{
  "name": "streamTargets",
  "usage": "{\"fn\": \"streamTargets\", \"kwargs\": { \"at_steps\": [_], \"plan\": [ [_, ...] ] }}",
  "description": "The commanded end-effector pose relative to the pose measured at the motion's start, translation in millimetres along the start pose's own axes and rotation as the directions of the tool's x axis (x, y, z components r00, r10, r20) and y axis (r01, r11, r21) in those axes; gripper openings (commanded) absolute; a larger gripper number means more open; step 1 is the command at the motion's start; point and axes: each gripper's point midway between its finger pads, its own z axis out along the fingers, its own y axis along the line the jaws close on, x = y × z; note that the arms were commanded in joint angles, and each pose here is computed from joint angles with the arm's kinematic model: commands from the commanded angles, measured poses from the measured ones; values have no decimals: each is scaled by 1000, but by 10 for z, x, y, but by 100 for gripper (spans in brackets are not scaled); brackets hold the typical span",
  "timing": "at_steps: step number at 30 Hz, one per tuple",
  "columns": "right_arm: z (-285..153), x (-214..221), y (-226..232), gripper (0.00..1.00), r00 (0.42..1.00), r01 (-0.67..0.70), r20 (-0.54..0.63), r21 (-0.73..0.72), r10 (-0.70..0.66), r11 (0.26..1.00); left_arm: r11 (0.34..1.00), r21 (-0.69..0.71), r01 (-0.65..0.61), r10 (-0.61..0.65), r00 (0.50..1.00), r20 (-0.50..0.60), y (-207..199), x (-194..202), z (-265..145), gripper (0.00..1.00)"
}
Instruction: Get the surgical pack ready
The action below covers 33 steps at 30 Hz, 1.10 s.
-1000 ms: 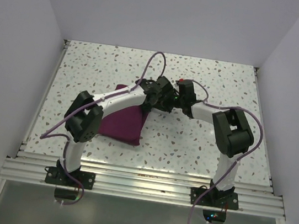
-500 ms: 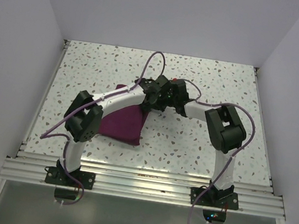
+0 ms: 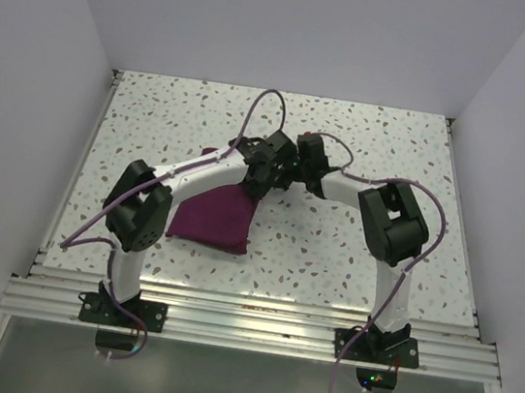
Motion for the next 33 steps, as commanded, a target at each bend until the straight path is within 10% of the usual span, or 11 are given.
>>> {"fn": "streamTargets", "kwargs": {
  "at_steps": [1, 11, 23, 33],
  "plan": [
    [-387, -84, 32, 4, 997, 71, 5, 42, -71, 997, 993, 100, 57, -70, 988, 136, 31, -355, -449, 52],
    [-1223, -201, 62, 20, 965, 261, -43, 69, -258, 963, 932, 317, 179, -268, 926, 266, 173, -588, -1043, 45],
    [-483, -254, 921, 0, 956, 144, -215, -255, -202, 956, 844, 493, 210, -327, 931, 163, -230, 113, -839, 13],
    [-325, 123, 40, 0, 938, 45, -331, -170, -100, 984, 737, 649, 189, -324, 941, 93, -705, 483, -745, 9]
  ]
}}
